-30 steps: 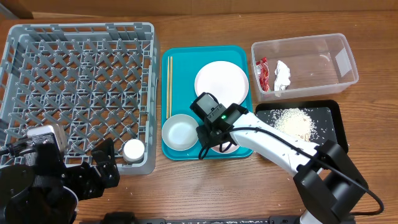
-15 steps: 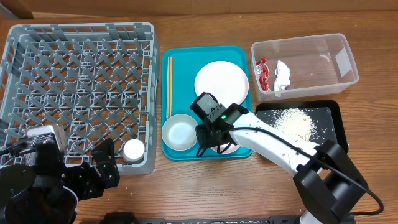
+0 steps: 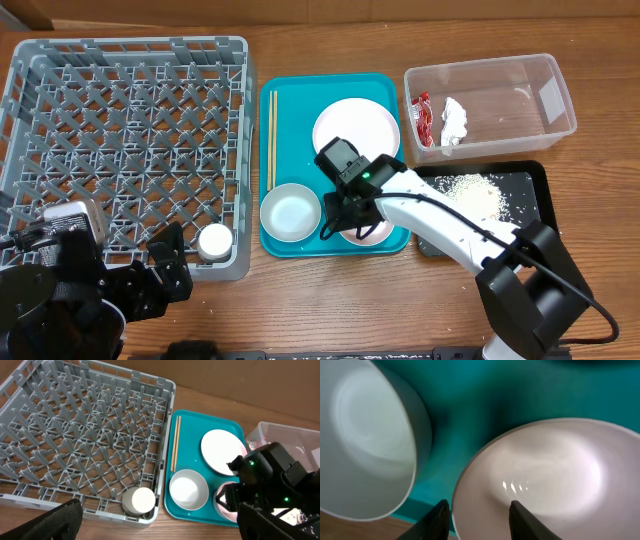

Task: Sort waste into correct bins and load items into the dishwasher

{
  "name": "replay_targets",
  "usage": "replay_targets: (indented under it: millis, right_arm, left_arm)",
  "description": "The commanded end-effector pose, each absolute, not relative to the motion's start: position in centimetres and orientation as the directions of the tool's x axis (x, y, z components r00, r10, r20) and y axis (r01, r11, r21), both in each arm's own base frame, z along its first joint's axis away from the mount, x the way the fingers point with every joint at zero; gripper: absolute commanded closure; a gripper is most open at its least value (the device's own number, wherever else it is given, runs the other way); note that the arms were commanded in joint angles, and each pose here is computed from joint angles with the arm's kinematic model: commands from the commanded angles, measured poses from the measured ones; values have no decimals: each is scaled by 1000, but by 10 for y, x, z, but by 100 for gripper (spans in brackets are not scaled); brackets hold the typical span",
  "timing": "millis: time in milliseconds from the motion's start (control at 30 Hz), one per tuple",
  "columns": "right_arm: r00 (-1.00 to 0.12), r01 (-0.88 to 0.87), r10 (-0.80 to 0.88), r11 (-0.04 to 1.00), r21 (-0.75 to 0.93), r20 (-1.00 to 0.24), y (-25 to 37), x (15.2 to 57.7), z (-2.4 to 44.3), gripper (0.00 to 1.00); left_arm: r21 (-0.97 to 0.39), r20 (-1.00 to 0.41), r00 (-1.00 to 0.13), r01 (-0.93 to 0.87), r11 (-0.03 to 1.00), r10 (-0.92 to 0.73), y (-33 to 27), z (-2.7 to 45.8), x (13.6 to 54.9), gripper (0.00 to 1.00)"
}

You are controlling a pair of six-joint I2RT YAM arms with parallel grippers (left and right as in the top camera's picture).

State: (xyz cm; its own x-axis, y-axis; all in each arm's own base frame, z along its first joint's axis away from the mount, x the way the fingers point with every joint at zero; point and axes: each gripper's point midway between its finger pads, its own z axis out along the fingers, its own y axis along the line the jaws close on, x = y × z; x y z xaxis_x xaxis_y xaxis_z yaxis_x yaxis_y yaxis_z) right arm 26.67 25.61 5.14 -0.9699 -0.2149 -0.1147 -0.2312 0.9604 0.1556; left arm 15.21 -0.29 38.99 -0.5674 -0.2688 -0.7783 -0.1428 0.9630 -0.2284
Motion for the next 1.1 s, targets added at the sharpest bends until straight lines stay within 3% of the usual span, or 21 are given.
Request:
replay_targets:
  millis: [0,200,433,500,533,567,833,1067]
  right_arm:
    - [-942,-304,-282,947,105,-179,258,285,74,59]
    - [-928,-322,-286,938,127,-239,267,295,107,58]
    - [-881,-351,-253,916,193,-400,274,303,171,46]
    - [-866,-359,-242,910,208,-437,271,300,194,37]
    - [-859,-362,-235,907,215,-456,269,297,206,4]
    - [-851,-366,-228,904,223,-474,268,296,217,0]
    - [-838,-305,-193,941,144,-511,213,276,252,0]
    - [-737,-244,-107,963,115,-667,144,274,313,0]
  left_arm:
    - [-225,-783,-569,-119,967,-252,-6,392,152,0]
    - [-225,-783,-568,-119,967,-252,-6,392,152,0]
    - [-225,-783,-568,-119,967,-252,-6,392,152,0]
    - [-225,-783,-569,-119,967,-252,-6,392,152,0]
    - [-225,-783,-568,-119,967,-252,-6,392,152,0]
    - [-225,-783,-568,-119,967,-252,-6,392,152,0]
    - [-225,-783,-568,-119,967,-252,-6,392,152,0]
    - [-225,-783,-568,-119,967,-252,-6,392,152,0]
